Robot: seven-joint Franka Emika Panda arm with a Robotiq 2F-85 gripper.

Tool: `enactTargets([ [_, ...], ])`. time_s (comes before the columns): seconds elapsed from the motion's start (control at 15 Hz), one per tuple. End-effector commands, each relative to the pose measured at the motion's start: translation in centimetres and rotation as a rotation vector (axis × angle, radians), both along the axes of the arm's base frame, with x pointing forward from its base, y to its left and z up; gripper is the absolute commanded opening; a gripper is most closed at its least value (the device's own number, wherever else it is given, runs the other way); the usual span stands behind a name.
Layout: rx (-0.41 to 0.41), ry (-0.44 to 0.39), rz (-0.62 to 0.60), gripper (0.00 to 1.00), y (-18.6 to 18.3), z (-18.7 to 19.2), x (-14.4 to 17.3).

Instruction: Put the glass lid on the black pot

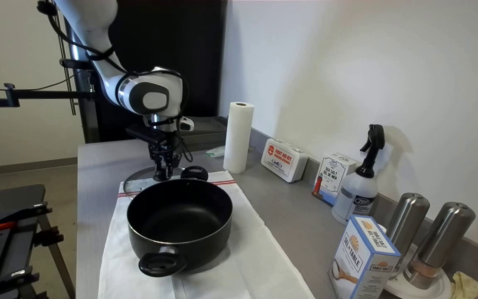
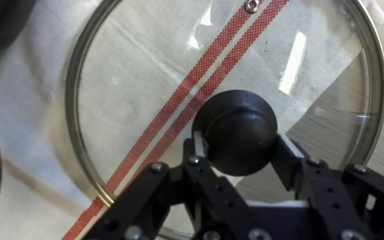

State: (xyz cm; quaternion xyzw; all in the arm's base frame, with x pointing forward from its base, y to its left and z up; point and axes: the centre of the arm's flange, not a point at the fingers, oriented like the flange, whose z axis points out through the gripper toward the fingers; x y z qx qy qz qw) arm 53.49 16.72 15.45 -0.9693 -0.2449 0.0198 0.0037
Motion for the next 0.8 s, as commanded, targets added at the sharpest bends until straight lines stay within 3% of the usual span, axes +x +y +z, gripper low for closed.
enactTargets([
  [0.0, -0.008, -0.025, 0.018, 0.25, 0.3, 0.6, 0.2],
  [0.73, -0.012, -0.057, 0.094, 0.25, 2.5, 5.2, -1.7],
])
